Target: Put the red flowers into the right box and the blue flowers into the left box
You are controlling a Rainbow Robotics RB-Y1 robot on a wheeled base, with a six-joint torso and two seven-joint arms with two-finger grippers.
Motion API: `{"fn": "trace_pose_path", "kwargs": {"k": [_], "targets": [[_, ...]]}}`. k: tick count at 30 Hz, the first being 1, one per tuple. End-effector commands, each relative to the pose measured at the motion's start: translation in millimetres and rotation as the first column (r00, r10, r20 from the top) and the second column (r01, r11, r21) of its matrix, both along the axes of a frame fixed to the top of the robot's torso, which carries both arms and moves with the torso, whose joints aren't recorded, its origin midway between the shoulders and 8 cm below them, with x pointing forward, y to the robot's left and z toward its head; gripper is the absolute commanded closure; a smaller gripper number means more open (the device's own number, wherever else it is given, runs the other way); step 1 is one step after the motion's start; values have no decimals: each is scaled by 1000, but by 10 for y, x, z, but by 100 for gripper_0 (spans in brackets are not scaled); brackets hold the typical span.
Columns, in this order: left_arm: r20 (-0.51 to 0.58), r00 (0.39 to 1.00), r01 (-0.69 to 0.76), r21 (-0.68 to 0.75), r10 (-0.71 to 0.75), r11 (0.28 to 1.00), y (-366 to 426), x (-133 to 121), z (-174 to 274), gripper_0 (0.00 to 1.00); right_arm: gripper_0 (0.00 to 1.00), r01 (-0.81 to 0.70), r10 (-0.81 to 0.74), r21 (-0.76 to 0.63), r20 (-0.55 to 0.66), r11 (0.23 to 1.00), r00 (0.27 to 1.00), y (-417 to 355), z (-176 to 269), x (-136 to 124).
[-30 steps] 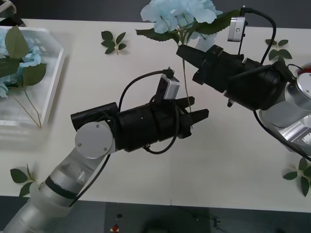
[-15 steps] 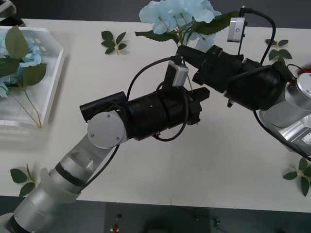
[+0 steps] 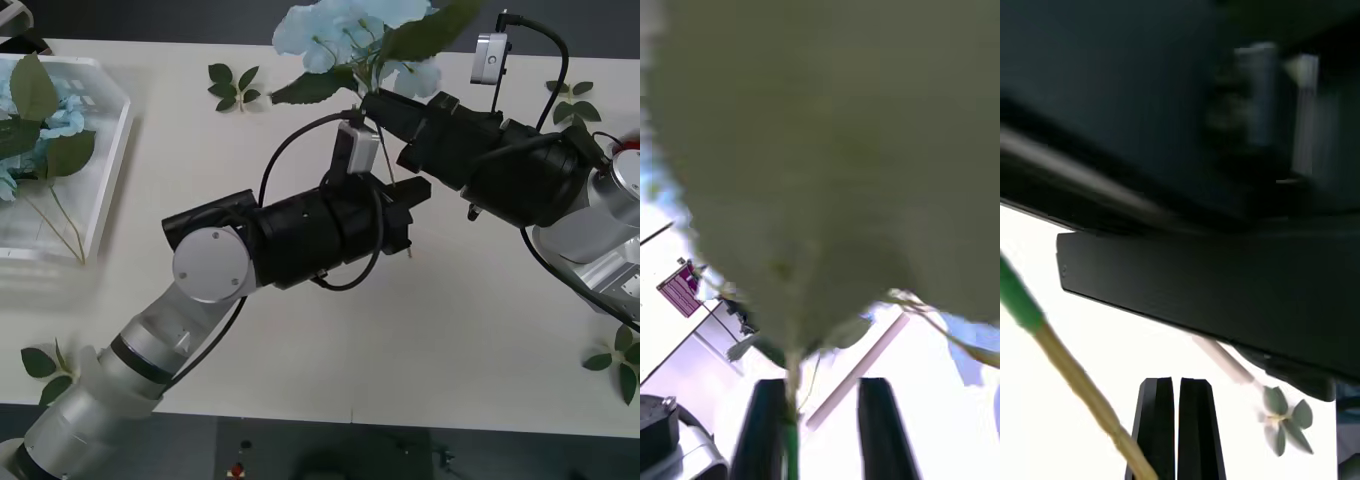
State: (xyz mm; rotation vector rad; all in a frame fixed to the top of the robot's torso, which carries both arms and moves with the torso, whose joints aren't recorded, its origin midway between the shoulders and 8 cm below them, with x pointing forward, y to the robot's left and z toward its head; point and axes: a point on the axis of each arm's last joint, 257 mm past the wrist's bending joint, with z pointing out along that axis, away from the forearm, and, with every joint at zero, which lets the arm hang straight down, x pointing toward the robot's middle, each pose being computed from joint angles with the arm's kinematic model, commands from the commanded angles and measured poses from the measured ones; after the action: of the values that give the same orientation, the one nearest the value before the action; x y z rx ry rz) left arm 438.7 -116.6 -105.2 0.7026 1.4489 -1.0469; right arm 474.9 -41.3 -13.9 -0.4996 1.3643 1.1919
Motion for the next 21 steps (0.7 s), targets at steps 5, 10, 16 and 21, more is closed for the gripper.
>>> {"fn": "trace_pose_path", "kwargs": {"k": [5,10,16,21], "targets": [[7,999,-40,-57,40,998,524,19,234,100,0,-11,11,-8,38,1000,999,42,155,-55],[-10,998,-62,-98,62,993,959,-11,383,100,0,19,-18,-32,29,999,999,-106,134,19],[-14,993,-121,-117,120,986,1683,-6,541,100,0,89,-90,-147,-1,985,996,-561,-30,188],[33,978,-205,-45,207,978,2423,119,651,100,0,110,-145,-255,-125,961,981,-1058,-329,285]]}}
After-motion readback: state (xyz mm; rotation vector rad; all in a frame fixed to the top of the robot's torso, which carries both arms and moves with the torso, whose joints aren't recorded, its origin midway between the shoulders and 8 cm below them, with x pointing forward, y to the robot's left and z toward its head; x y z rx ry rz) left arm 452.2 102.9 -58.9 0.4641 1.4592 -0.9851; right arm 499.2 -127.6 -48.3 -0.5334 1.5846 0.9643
